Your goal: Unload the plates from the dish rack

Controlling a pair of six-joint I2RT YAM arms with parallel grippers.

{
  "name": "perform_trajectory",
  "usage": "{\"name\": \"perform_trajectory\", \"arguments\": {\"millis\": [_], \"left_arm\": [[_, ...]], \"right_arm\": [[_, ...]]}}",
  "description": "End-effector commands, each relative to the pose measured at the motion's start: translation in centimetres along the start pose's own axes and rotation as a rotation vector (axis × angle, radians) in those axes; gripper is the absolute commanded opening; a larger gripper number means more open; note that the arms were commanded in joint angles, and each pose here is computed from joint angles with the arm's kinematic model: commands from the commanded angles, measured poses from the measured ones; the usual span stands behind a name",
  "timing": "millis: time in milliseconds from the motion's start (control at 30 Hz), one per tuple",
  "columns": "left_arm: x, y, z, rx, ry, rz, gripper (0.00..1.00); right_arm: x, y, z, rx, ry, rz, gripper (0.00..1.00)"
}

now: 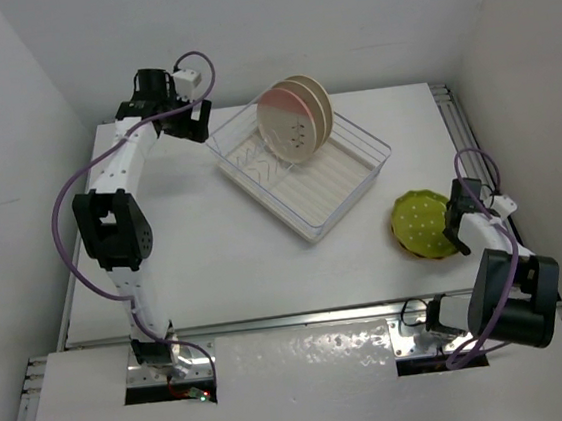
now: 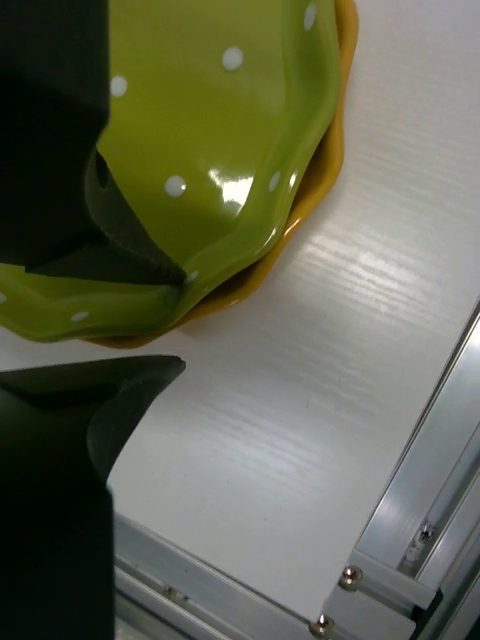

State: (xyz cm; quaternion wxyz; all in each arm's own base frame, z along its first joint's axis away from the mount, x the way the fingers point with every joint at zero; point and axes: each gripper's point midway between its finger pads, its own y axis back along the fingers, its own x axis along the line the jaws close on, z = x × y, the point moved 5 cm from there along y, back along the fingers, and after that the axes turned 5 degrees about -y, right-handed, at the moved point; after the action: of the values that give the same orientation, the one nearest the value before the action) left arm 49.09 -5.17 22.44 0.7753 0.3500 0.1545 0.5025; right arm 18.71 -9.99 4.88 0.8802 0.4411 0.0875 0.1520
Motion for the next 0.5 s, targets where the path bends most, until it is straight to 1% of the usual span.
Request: {"name": "perform_trajectory", "arguments": {"millis": [0, 33, 100, 133, 200, 233, 467], "left_arm": [[0.9, 2.0, 2.5, -0.080, -0.004, 0.024, 0.95], [0.9, 2.1, 2.6, -0.083, -0.006, 0.026, 0.95], [0.9, 2.4, 2.7, -0.086, -0.011, 0.030, 0.95], [0.9, 2.4, 2.7, -0.088, -0.013, 0.029, 0.95], [0.9, 2.5, 2.7, -0.089, -0.015, 0.030, 0.95], [0.9, 2.6, 2.7, -0.090, -0.017, 0.027, 0.95], [0.8, 3.0, 3.0, -0.104, -0.029, 0.025, 0.95]], "right_arm": [[0.9, -0.3, 0.8, -0.027, -0.057, 0.018, 0.32], [1.0, -0.3, 0.8, -0.029, -0.048, 0.020, 0.23], [0.9, -0.1, 0.9, -0.032, -0.034, 0.032, 0.15], [0.8, 0.1, 1.0, -0.036, -0.020, 0.034, 0.08], [0.5, 0.3, 1.1, -0.049, -0.002, 0.031, 0.04], [0.3, 0.3, 1.1, -0.051, 0.009, 0.029, 0.01], [-0.2, 1.3, 2.1, -0.089, 0.060, 0.036, 0.00]]}}
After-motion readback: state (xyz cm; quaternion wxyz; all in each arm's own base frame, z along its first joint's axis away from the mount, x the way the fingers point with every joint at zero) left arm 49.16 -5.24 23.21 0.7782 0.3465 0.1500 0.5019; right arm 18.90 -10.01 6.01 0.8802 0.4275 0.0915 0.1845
